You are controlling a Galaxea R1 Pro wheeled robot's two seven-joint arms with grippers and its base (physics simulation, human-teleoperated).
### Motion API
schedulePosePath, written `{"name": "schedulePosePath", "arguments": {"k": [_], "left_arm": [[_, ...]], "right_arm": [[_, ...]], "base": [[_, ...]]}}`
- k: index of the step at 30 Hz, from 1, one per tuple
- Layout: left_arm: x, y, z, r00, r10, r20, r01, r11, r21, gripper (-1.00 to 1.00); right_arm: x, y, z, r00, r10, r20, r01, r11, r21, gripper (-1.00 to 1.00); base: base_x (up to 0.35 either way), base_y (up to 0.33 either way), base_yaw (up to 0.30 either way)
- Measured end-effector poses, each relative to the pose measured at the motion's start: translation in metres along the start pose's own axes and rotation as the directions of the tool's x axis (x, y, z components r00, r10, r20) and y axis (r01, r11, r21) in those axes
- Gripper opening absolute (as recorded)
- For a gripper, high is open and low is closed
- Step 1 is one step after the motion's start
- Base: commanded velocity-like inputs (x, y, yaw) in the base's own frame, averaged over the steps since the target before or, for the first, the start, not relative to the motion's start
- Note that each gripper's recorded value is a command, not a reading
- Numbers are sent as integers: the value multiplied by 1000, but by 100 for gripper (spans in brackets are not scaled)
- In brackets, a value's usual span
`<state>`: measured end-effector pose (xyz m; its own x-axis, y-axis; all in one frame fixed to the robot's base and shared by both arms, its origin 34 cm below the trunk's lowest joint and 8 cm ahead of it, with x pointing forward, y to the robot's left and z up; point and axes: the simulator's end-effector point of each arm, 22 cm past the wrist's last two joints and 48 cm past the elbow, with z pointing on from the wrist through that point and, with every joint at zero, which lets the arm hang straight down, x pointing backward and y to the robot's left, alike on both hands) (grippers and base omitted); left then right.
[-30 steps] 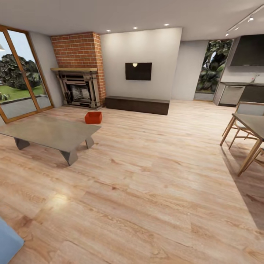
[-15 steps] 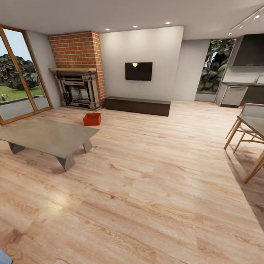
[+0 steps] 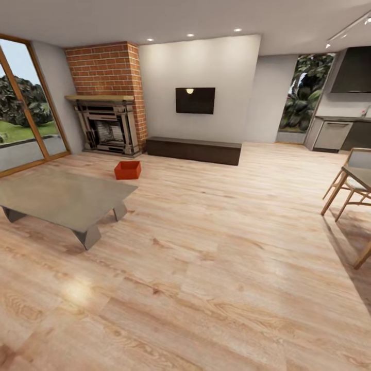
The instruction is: Move the two storage containers from the living room to the garage. In the garage, place one container on the floor and stack the other container on top of it (either order is fine).
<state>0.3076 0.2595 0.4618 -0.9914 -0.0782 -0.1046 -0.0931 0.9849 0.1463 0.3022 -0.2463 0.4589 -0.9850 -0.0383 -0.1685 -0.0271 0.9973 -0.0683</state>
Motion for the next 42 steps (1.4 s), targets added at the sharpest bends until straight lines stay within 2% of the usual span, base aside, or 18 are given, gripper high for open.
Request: {"name": "schedulePosePath", "arguments": {"k": [34,42], "left_arm": [[2,3,0,1000,-1,-7,1,1000,-4,100],[1,-3,1,1000,-3,-6,3,999,35,100]], "right_arm": [[0,1,0,1000,2,0,-2,1000,-1,100],[0,0,0,1000,7,-1,-7,1000,0,100]], "base": [[324,0,0],[324,0,0]]}}
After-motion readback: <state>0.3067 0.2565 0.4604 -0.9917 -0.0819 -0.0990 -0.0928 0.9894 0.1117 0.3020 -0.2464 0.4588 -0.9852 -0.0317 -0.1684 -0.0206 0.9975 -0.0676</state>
